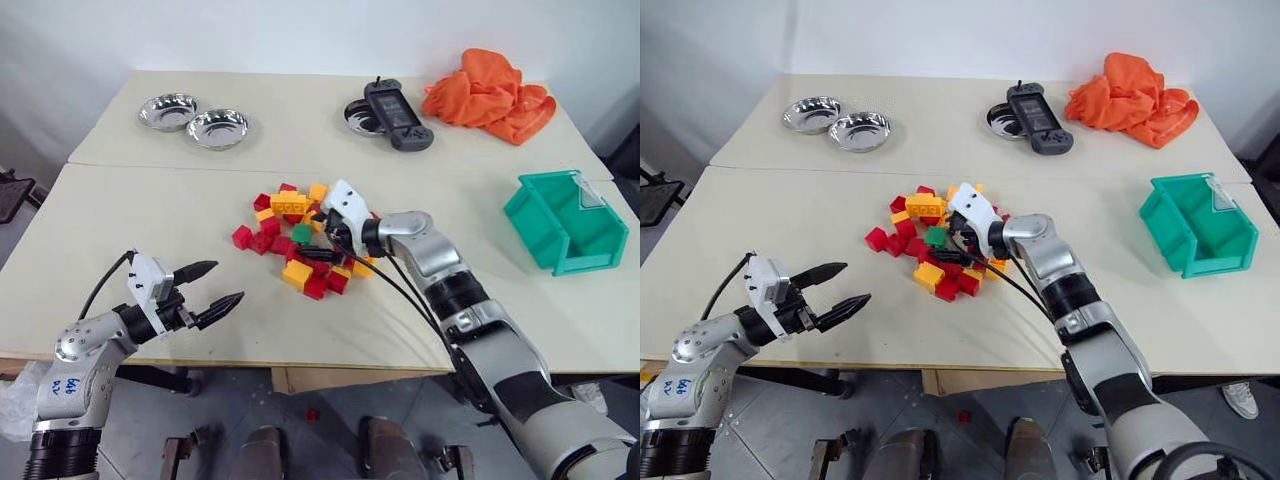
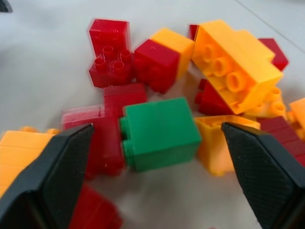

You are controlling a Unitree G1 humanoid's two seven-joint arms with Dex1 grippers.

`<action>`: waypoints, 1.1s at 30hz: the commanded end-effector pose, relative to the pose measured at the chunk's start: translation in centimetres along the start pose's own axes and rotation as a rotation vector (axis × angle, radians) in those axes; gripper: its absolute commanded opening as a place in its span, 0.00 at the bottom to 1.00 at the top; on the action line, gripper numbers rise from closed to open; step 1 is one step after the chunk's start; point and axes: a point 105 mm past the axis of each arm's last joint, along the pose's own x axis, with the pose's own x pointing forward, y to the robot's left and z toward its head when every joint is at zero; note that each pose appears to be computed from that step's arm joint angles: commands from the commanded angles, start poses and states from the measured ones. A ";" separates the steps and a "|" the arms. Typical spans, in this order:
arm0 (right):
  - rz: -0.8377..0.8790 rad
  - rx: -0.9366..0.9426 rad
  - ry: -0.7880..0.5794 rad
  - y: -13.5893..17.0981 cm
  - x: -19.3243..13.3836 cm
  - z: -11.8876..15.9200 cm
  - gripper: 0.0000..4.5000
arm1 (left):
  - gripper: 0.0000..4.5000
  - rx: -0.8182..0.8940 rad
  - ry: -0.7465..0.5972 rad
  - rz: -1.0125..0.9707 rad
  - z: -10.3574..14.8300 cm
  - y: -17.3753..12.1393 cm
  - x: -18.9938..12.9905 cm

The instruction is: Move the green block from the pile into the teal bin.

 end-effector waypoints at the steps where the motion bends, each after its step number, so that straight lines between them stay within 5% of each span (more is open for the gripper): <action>1: -0.007 -0.017 0.011 -0.6 0.6 0.3 0.99 | 1.00 0.048 -0.034 0.001 1.2 -0.3 0.0; 5: 0.016 -0.029 0.031 -0.6 1.0 0.0 0.85 | 1.00 0.047 -0.033 0.011 1.2 -0.2 -0.3; 11: 0.106 -0.079 0.043 0.6 1.4 0.2 0.42 | 1.00 0.052 -0.035 0.021 1.4 0.0 -0.3; 22: 0.041 -0.107 -0.071 -0.9 0.0 2.8 0.41 | 1.00 0.052 -0.042 0.014 1.3 0.0 0.1; 28: -0.053 -0.101 -0.317 -3.1 -6.2 6.1 0.41 | 1.00 0.060 -0.095 -0.039 2.5 -0.7 1.5; 33: -0.254 -0.094 -0.314 -4.7 -14.3 3.8 0.41 | 1.00 0.058 -0.130 -0.119 3.1 -1.7 3.6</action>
